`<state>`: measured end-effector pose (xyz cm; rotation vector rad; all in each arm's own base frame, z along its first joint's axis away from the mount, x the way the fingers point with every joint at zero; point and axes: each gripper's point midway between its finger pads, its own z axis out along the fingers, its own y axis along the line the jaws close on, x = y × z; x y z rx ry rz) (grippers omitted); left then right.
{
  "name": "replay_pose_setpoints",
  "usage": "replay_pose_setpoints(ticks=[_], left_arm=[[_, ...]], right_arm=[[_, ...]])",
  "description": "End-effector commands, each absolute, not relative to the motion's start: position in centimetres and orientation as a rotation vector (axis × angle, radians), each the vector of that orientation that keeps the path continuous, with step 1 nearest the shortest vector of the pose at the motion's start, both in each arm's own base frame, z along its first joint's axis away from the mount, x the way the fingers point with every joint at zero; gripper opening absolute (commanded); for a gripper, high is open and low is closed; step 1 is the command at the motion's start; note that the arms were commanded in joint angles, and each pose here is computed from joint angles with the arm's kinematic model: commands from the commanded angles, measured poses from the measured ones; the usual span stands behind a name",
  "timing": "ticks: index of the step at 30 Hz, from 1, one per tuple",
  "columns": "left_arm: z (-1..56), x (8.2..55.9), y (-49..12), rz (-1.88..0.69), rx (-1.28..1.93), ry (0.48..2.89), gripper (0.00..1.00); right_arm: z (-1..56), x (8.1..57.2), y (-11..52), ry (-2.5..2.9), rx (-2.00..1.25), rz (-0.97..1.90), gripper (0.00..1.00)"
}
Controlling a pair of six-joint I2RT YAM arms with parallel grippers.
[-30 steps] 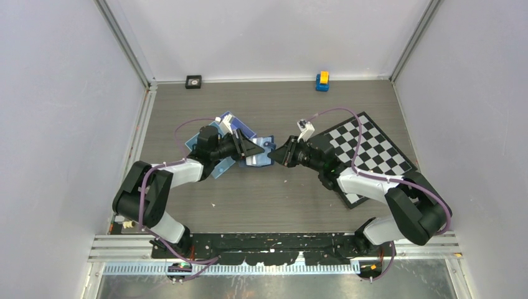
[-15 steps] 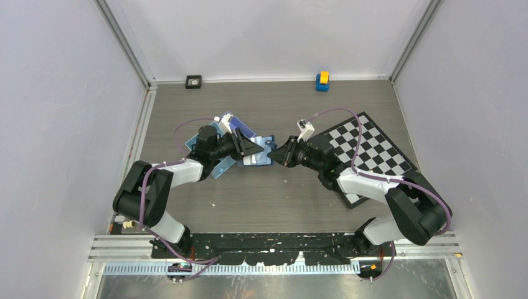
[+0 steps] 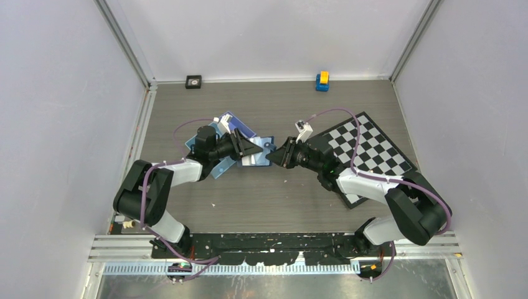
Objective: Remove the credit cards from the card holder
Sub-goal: Remove the credit card from the card holder.
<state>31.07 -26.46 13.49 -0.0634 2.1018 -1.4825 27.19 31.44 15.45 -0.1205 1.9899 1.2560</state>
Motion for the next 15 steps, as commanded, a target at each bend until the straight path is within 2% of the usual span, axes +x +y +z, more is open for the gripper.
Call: replay_pose_setpoints(ticks=[1, 6, 12, 15], left_arm=[[15.0, 31.6, -26.6, -1.498, -0.022, 2.027, 0.25], [15.0, 31.7, -26.7, -1.507, -0.021, 2.032, 0.24], [14.9, 31.6, -26.8, -1.512, -0.019, 2.034, 0.23], [14.9, 31.7, -26.9, -1.520, -0.019, 2.032, 0.23]], right_arm=[[20.2, 26.2, 33.0, 1.830, -0.215, 1.378, 0.22], [20.8, 25.7, 33.4, 1.803, -0.251, 1.418, 0.22], [21.1, 25.2, 33.6, 1.778, -0.278, 1.456, 0.30], [21.4, 25.0, 33.6, 1.765, -0.286, 1.468, 0.31]])
